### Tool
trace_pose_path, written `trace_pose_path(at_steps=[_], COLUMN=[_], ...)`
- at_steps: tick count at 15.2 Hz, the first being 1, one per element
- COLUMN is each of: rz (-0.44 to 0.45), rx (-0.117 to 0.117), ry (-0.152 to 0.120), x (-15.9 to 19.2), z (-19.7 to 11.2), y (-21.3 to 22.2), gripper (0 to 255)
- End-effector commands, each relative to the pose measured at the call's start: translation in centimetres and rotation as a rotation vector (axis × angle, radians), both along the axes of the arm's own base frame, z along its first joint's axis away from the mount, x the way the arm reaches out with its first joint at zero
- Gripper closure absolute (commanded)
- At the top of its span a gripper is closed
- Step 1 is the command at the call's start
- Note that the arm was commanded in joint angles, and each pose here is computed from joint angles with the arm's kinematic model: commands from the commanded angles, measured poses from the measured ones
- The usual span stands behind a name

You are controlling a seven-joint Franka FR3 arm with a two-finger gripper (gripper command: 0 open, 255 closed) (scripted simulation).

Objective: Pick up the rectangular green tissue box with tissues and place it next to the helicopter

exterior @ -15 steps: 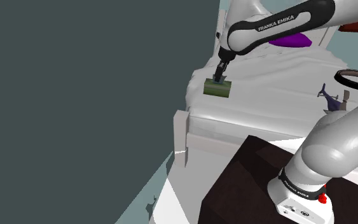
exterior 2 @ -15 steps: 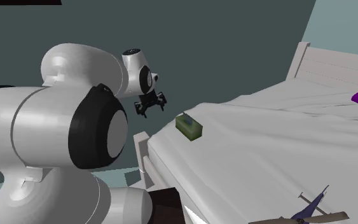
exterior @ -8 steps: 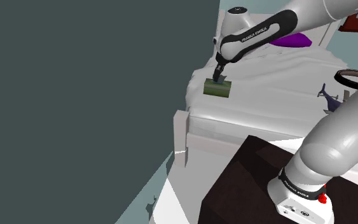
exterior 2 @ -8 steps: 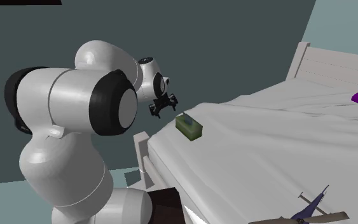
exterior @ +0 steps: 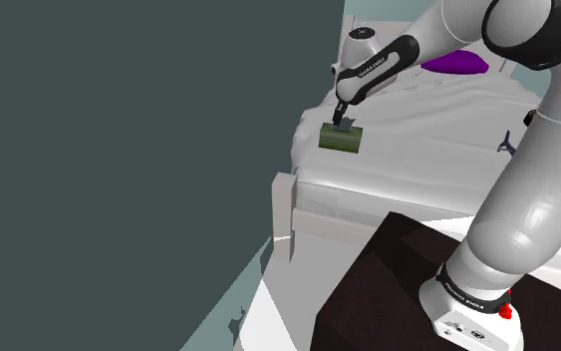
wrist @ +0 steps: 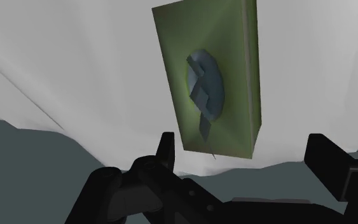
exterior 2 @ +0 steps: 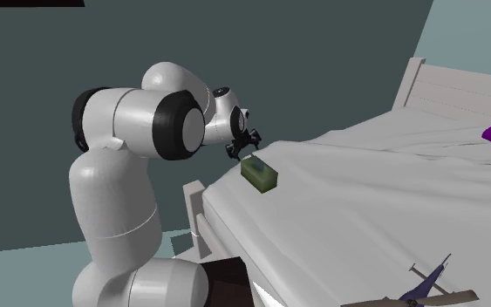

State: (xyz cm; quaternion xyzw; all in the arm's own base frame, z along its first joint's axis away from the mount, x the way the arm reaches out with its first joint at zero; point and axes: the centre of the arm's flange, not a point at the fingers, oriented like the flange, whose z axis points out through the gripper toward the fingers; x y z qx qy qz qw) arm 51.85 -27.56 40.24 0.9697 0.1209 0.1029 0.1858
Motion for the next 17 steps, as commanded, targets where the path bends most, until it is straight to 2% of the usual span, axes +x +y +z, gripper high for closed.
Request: trace_pose_path(at_steps=[1,9,17], rz=[0.003,0.003,0.003], rx=[-0.022,-0.026,-0.026], ry=[-0.002,-0.002,-0.002], x=[1.2,2.4,2.4], z=[-0.9,-4.6,-4.6], y=[-1.6,-3.4,-3.4], gripper=[0,0,0])
